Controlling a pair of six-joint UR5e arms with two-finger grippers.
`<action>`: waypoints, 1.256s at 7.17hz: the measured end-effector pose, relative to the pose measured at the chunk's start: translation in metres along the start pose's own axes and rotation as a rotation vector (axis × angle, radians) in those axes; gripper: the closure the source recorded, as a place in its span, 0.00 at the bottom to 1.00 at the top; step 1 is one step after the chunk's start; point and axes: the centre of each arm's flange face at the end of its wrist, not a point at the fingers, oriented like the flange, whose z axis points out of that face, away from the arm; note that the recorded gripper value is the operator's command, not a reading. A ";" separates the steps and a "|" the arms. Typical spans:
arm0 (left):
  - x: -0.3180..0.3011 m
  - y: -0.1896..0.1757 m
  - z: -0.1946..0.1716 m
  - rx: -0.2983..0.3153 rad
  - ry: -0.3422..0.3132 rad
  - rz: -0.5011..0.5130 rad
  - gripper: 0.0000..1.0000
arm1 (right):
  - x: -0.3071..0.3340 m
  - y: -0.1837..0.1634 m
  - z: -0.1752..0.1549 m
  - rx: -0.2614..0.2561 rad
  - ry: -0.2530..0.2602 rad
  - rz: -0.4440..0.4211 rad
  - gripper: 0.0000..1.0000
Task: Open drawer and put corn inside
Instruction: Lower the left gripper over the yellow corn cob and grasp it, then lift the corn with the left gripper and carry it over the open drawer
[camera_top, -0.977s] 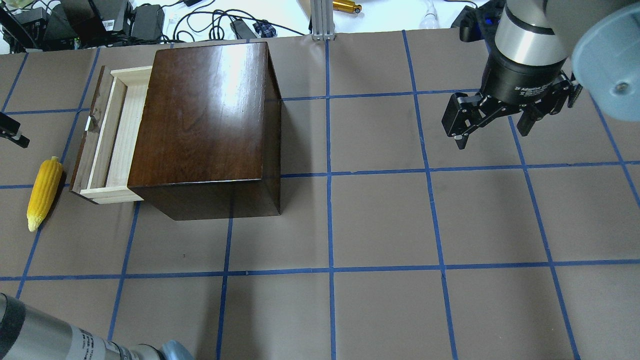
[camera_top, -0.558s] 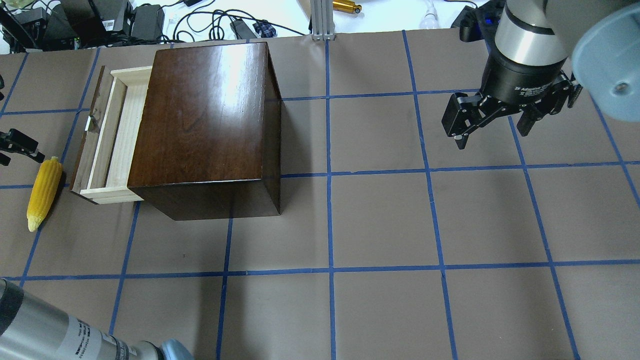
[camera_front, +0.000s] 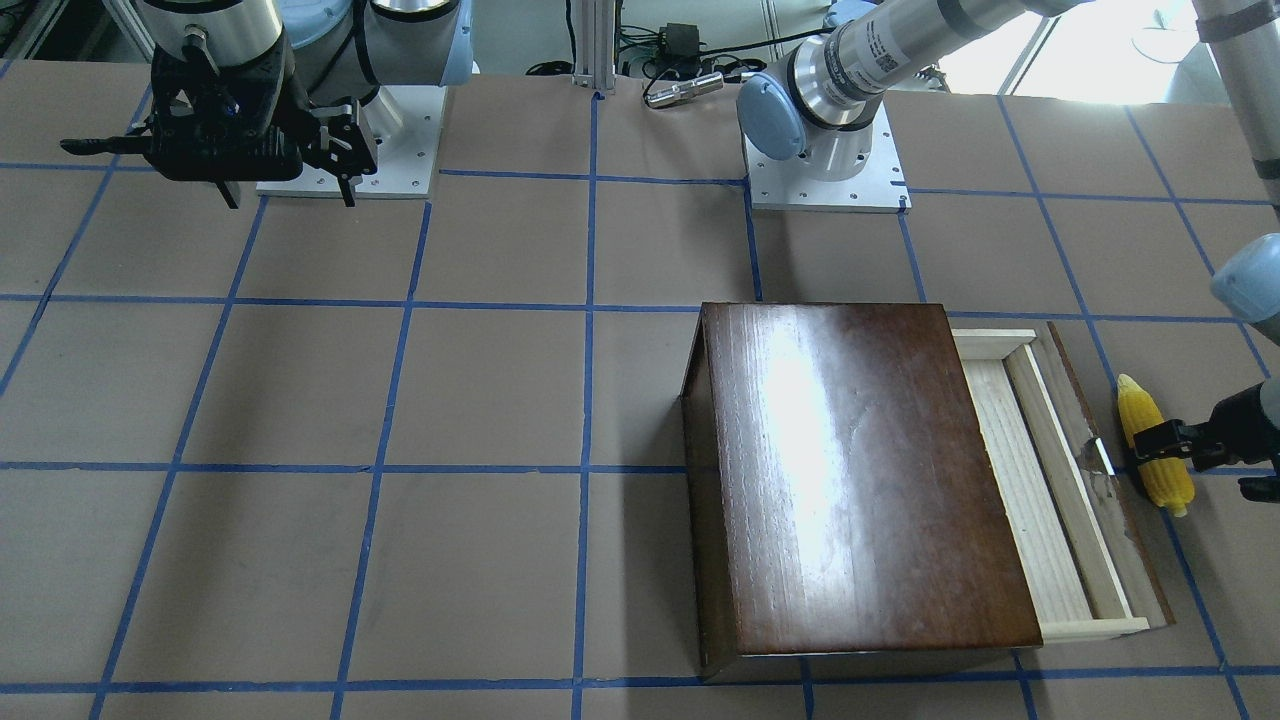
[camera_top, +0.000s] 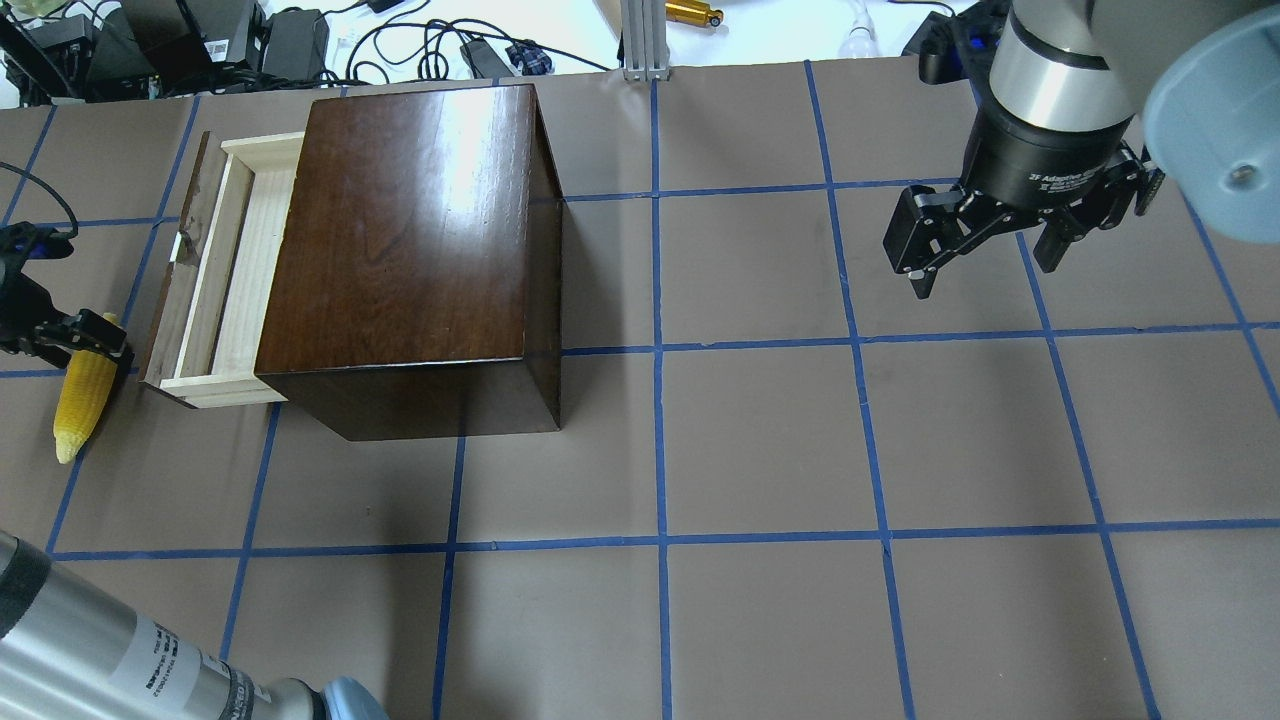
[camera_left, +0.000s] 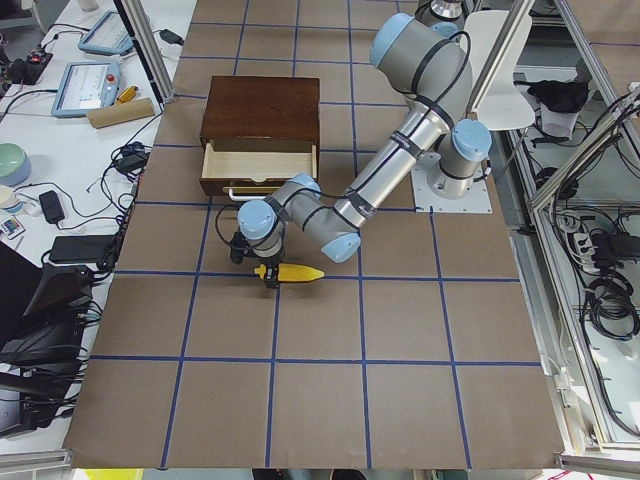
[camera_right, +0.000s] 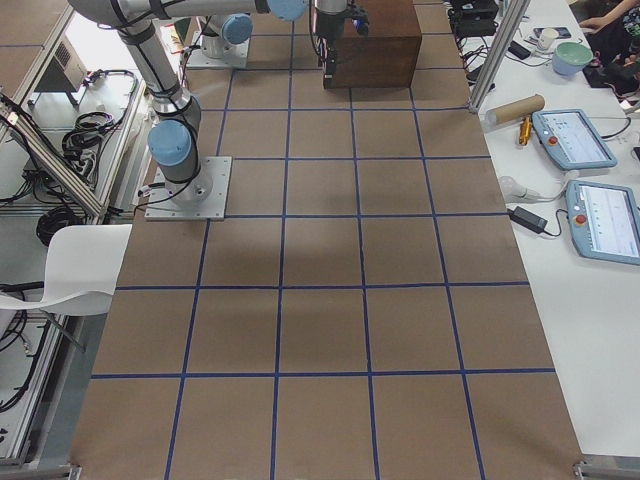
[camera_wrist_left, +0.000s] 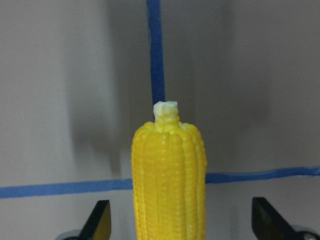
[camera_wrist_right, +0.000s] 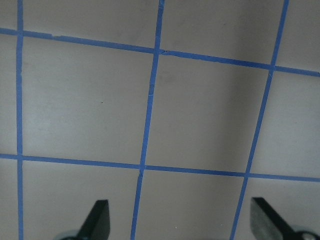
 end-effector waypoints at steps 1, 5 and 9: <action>0.000 0.000 0.008 -0.006 0.000 0.002 0.17 | 0.000 0.000 0.000 0.000 0.000 0.000 0.00; -0.005 0.000 0.007 -0.016 -0.028 -0.002 0.95 | 0.000 0.000 0.000 0.000 0.000 -0.001 0.00; -0.004 0.002 0.008 -0.025 -0.035 -0.008 0.96 | 0.000 0.000 0.000 0.001 0.000 -0.001 0.00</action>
